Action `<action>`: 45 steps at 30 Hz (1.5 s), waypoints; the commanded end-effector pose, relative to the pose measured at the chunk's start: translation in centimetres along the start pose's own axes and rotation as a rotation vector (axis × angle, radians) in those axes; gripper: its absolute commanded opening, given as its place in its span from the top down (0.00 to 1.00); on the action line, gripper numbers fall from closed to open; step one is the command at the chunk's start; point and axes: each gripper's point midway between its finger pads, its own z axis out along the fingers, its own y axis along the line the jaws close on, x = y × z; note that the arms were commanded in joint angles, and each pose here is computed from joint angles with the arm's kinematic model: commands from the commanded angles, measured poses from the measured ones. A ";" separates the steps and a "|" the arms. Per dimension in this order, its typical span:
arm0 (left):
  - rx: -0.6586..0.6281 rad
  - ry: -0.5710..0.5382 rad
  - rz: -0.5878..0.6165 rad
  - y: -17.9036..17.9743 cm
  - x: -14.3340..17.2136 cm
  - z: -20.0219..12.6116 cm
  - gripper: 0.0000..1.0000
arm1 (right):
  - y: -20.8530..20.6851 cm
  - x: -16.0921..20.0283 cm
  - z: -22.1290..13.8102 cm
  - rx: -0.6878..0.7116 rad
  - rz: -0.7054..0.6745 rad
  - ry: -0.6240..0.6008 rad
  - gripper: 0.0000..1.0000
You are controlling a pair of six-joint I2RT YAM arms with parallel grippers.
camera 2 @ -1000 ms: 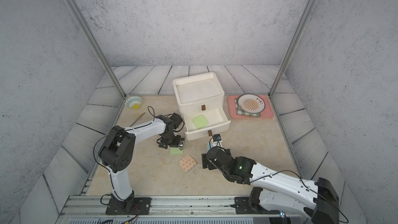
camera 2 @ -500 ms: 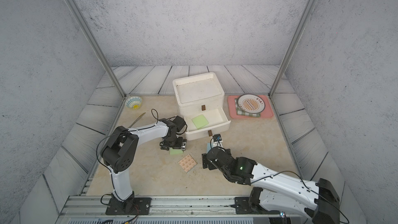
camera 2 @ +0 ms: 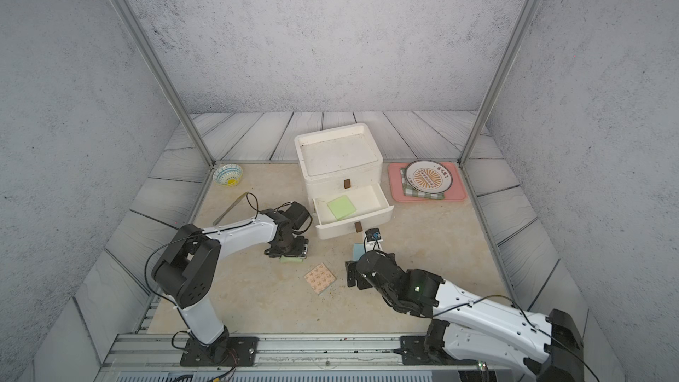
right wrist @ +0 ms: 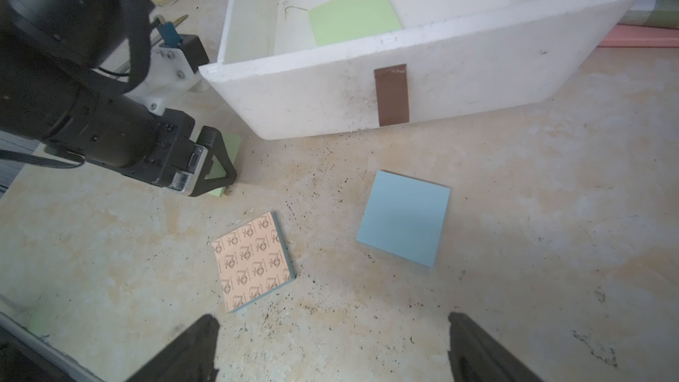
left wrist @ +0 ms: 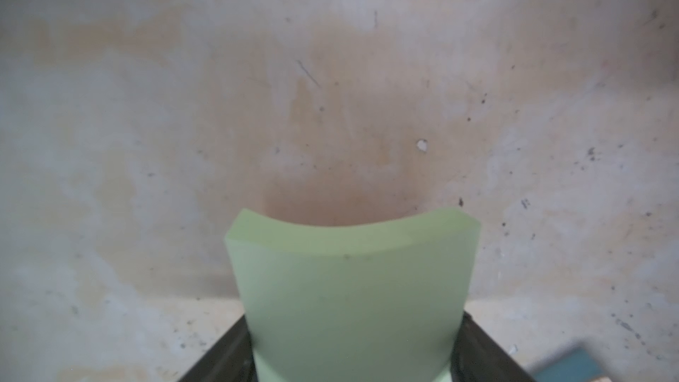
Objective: Please put the sticky notes in the drawer by color
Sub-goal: Pick up the sticky notes from the center of the board, then place the sticky notes in the drawer.
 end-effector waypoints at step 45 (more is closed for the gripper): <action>0.234 -0.344 0.429 -19.4 -13.2 -14.0 0.11 | -5.4 1.1 -3.2 0.078 0.097 -0.080 0.01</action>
